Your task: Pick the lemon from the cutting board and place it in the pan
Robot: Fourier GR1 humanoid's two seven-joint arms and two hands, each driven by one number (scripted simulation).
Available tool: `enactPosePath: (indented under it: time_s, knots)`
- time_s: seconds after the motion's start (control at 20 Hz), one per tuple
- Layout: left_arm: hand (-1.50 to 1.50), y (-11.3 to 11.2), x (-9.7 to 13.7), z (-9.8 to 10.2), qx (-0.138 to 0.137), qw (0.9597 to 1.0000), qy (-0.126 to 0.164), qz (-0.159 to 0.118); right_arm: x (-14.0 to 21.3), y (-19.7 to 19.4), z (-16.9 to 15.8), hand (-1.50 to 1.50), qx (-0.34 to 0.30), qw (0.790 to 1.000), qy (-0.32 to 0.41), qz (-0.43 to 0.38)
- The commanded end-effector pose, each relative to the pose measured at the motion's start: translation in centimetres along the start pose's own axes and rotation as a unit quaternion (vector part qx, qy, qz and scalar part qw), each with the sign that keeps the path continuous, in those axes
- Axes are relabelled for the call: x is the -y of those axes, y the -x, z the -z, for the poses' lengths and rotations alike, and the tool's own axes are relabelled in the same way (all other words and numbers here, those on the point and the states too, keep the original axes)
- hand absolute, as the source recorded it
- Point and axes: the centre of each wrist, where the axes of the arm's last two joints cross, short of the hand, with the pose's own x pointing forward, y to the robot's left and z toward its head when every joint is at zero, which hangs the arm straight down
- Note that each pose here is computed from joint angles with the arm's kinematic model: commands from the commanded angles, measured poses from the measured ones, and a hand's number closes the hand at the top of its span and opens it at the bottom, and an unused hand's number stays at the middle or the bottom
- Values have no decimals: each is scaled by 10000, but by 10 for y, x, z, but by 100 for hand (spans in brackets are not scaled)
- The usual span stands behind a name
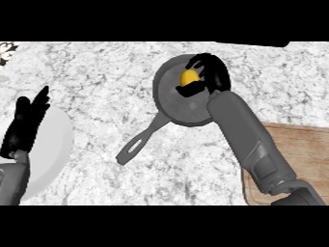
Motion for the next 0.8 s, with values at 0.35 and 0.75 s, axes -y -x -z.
enactPosePath:
  time_s: [0.35, 0.75]
  knots:
    - [0, -2, 14, 4, 52, 9998, 174, -44, -5, 3, 3, -150, 260, 9956, 209, 880]
    - [0, -8, 1, 4, 23, 10000, 75, -32, 1, 1, 7, -150, 490, 9785, 1195, 1610]
